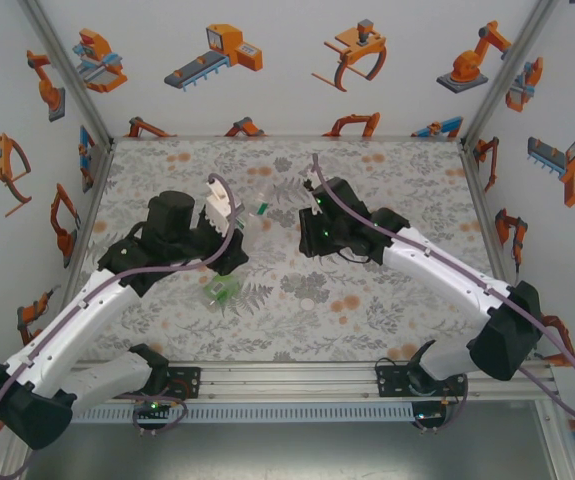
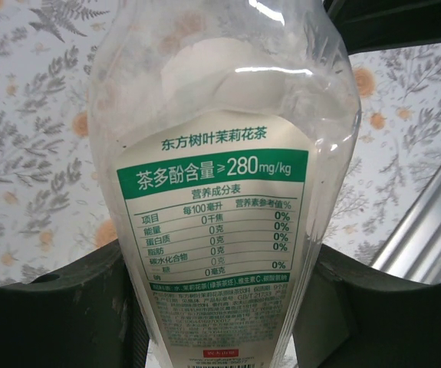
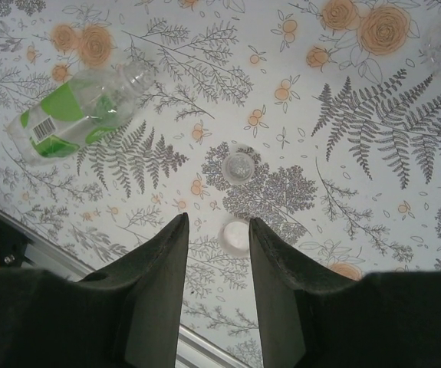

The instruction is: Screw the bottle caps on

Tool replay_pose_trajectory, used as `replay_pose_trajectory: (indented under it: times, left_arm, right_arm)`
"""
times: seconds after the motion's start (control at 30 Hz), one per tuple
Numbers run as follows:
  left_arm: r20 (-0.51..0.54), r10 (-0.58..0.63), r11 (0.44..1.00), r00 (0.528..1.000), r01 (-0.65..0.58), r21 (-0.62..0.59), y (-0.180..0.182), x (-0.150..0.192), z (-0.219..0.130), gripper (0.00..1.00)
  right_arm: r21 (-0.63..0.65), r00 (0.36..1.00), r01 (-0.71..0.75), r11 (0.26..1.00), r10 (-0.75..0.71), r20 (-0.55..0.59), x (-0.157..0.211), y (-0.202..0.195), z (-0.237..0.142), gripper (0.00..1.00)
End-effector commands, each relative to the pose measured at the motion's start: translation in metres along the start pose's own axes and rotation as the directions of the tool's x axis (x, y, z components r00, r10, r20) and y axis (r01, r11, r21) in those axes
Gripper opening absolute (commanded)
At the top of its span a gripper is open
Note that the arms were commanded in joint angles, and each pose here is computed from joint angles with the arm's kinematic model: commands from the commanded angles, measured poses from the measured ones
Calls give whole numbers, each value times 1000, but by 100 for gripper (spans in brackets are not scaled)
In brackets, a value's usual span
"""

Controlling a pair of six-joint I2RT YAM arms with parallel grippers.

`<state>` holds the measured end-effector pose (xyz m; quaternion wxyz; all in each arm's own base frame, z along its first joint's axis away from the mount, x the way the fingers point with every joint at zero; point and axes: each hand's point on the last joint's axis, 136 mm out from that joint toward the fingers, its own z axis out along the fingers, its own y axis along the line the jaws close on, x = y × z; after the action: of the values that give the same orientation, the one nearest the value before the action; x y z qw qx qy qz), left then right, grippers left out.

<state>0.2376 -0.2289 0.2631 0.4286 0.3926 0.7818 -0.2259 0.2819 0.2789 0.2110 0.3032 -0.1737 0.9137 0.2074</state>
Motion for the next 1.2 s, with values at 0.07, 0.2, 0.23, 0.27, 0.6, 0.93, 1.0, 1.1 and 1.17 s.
replay_pose_trajectory:
  times: [0.07, 0.2, 0.23, 0.27, 0.6, 0.93, 1.0, 1.1, 1.17]
  left_arm:
    - [27, 167, 986, 986, -167, 1, -1, 2, -2, 0]
    - [54, 130, 991, 990, -129, -19, 0, 1, -8, 0]
    - [67, 120, 993, 990, -118, -27, 1, 0, -8, 0]
    - [80, 116, 993, 990, -113, -32, 1, 0, -9, 0]
    - [101, 138, 989, 985, -132, -65, 4, -1, -15, 0]
    - [64, 123, 991, 990, -119, -55, 6, 1, -7, 0]
    - [59, 121, 991, 991, -118, -54, 6, 3, -6, 0]
    - [57, 119, 992, 991, -116, -57, 7, 3, -5, 0]
    - [57, 119, 991, 991, -116, -61, 8, 3, -6, 0]
  right_arm:
    - [-4, 998, -35, 999, 35, -56, 18, 2, 10, 38]
    - [-8, 995, -35, 999, 34, -91, 29, 6, 18, 38]
    - [-8, 995, -34, 999, 33, -99, 32, 7, 20, 38]
    - [-7, 994, -33, 999, 32, -107, 35, 7, 21, 39]
    - [28, 981, -65, 997, 69, -180, 73, 1, 24, 42]
    - [117, 962, -97, 988, 123, -243, 115, -11, 39, 51]
    - [126, 960, -88, 988, 118, -254, 120, -10, 43, 51]
    - [137, 956, -67, 988, 103, -274, 127, -8, 49, 51]
    - [146, 953, -52, 988, 93, -288, 133, -6, 53, 51]
